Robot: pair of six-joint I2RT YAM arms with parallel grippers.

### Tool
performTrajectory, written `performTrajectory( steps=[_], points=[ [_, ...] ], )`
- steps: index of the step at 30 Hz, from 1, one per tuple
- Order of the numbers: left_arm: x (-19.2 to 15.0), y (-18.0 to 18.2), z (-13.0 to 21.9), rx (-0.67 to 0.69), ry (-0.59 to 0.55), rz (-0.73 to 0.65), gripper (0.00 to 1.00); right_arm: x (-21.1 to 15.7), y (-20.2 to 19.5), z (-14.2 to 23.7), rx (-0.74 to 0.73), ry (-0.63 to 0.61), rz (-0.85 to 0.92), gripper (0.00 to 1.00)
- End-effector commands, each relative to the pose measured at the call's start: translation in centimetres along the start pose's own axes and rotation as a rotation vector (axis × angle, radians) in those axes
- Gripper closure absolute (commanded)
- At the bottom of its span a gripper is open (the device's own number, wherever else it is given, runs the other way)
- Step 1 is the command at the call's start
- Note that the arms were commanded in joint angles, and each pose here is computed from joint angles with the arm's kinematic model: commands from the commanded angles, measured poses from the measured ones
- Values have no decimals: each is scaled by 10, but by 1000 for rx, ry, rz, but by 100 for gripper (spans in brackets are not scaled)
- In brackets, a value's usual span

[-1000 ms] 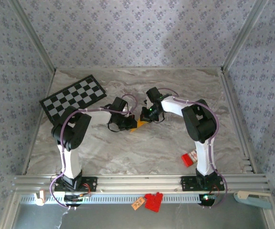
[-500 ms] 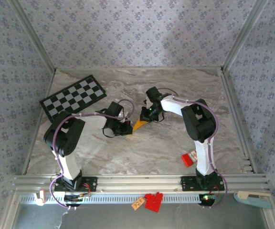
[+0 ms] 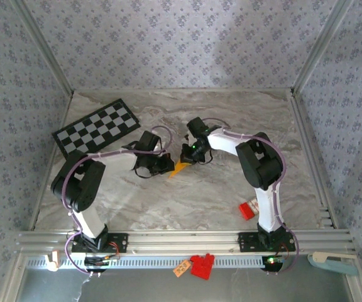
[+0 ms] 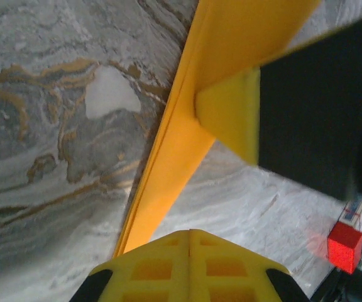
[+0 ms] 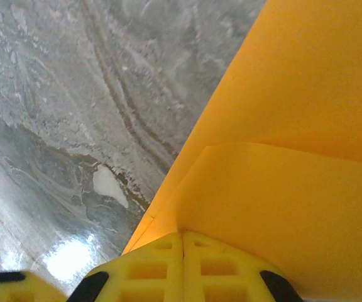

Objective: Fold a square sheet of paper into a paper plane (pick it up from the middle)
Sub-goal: Fold the wing for the fifth time at the center of the table.

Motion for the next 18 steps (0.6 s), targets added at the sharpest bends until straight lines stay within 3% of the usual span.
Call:
performTrajectory(
  steps=[1,18],
  points=[
    [11,-4,-9,-16,-18,29,99,-23,-29,-14,-109,91,-72,98],
    [14,17,-32,68,15,72,100,-19,-23,-13,-76,83,-54,97]
  ],
)
Point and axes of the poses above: each hand's point on the last joint's axis, 136 mm out from that joint toward the fingers, its own z axis back along the fingers, its own y axis along the line the jaws close on, x = y × z, the point moved 2 cm from there along z, back along the fingers, and after that the axes turned 6 degrees about -z, right-handed, at the moved point
